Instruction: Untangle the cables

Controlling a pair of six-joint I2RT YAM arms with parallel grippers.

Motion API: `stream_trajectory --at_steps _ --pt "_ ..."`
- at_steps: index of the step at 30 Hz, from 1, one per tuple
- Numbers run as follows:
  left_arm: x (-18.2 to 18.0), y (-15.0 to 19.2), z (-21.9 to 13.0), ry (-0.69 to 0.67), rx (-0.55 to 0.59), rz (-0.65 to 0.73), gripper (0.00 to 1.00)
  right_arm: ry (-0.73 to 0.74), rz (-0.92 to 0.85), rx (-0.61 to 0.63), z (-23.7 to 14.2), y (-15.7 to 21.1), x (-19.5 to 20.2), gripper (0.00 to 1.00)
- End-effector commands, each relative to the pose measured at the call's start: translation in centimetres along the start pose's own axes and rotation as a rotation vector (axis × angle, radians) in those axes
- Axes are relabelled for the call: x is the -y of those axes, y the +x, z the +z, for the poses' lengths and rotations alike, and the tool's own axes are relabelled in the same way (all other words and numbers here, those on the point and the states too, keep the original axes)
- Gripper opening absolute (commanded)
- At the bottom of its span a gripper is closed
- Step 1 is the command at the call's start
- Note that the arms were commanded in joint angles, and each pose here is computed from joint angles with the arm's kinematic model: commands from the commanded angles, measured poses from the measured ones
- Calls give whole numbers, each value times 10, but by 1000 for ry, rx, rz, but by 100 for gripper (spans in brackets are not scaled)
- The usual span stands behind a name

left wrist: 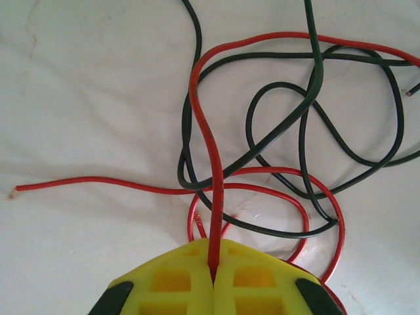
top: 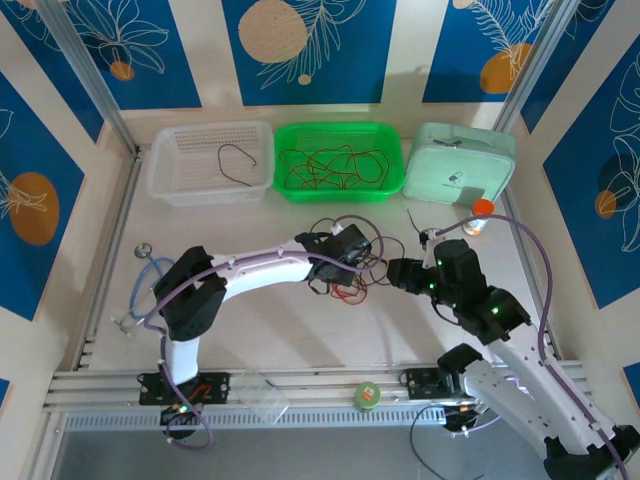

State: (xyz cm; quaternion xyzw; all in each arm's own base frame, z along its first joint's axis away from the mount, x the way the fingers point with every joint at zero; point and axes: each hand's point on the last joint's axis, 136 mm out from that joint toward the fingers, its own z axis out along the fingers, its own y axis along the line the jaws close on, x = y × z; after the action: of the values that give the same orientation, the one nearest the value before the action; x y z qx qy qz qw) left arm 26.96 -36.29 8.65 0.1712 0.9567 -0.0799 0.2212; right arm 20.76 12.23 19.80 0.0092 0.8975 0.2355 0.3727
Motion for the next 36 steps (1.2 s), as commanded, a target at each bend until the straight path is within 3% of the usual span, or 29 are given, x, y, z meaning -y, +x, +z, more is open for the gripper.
stream_trajectory --at_steps 1,7,16,27,36 --pt "-1 -39 -55 12 103 41 0 37 43 0 -4 -2 5 52" --pt "-5 -64 -127 24 153 123 0 49 134 -49 2 -2 8 52" --pt "-18 -86 -197 15 244 160 0 -14 287 -152 17 -3 0 52" --pt "-39 -137 -251 -86 410 179 0 -15 323 -176 17 3 2 53" --pt "-34 -163 -273 -60 486 183 0 -61 367 -180 22 4 -3 53"
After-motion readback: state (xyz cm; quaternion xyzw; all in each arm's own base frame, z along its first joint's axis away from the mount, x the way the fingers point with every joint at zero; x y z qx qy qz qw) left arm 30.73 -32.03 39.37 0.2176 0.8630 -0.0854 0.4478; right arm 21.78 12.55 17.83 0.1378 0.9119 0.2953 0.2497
